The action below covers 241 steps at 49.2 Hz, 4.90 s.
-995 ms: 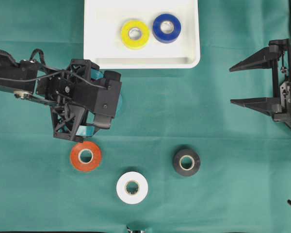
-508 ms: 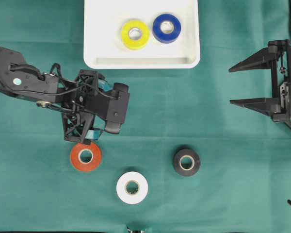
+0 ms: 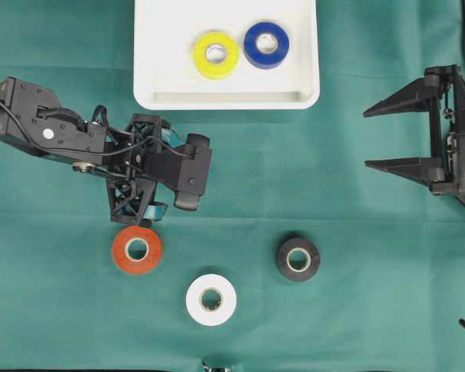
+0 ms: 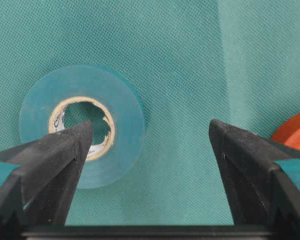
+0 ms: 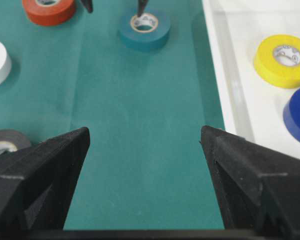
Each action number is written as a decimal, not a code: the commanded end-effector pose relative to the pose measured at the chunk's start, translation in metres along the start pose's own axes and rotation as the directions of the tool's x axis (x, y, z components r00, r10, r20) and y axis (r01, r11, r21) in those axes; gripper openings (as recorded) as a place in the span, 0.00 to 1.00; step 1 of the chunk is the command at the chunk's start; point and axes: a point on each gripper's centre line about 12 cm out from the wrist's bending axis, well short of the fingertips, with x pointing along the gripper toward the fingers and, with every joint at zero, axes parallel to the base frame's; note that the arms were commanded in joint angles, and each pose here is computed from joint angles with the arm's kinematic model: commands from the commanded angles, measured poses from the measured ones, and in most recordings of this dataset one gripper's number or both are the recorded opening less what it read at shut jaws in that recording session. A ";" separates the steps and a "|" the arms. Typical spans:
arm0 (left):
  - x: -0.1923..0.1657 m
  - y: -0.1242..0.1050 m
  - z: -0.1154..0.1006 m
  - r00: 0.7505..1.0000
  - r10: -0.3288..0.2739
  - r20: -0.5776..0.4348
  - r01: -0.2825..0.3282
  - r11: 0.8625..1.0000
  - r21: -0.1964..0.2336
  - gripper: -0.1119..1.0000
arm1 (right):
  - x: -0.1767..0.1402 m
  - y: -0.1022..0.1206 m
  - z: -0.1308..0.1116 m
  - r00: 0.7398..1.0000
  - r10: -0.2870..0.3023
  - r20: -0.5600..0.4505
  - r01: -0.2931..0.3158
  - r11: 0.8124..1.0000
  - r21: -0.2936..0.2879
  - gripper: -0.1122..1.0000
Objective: Pick up the tape from a random location and place it into the white case.
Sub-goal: 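Lower the left gripper into the teal roll's hole and close, then lift the teal roll with the left gripper toward the tray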
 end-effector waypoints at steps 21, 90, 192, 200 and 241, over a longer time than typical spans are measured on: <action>0.018 0.009 -0.008 1.000 0.013 -0.004 -0.013 1.000 -0.015 0.97 | 0.001 0.001 0.004 1.000 0.002 0.010 -0.002 1.000 -0.002 0.88; 0.018 0.012 -0.014 0.999 0.012 -0.040 -0.013 0.999 -0.035 0.30 | 0.003 0.001 0.002 1.000 0.002 0.001 -0.002 1.000 -0.002 0.88; -0.211 0.016 0.050 0.983 0.039 0.177 -0.033 0.999 -0.037 0.30 | 0.002 0.001 0.005 1.000 0.000 0.003 0.000 1.000 0.002 0.88; -0.227 0.016 0.054 0.982 0.041 0.186 -0.035 0.999 -0.036 0.30 | 0.002 0.001 0.006 1.000 0.002 0.006 -0.002 1.000 0.003 0.88; -0.233 0.017 0.056 0.981 0.042 0.189 -0.036 0.999 -0.036 0.30 | 0.002 0.001 0.006 1.000 0.000 0.006 0.000 1.000 0.001 0.88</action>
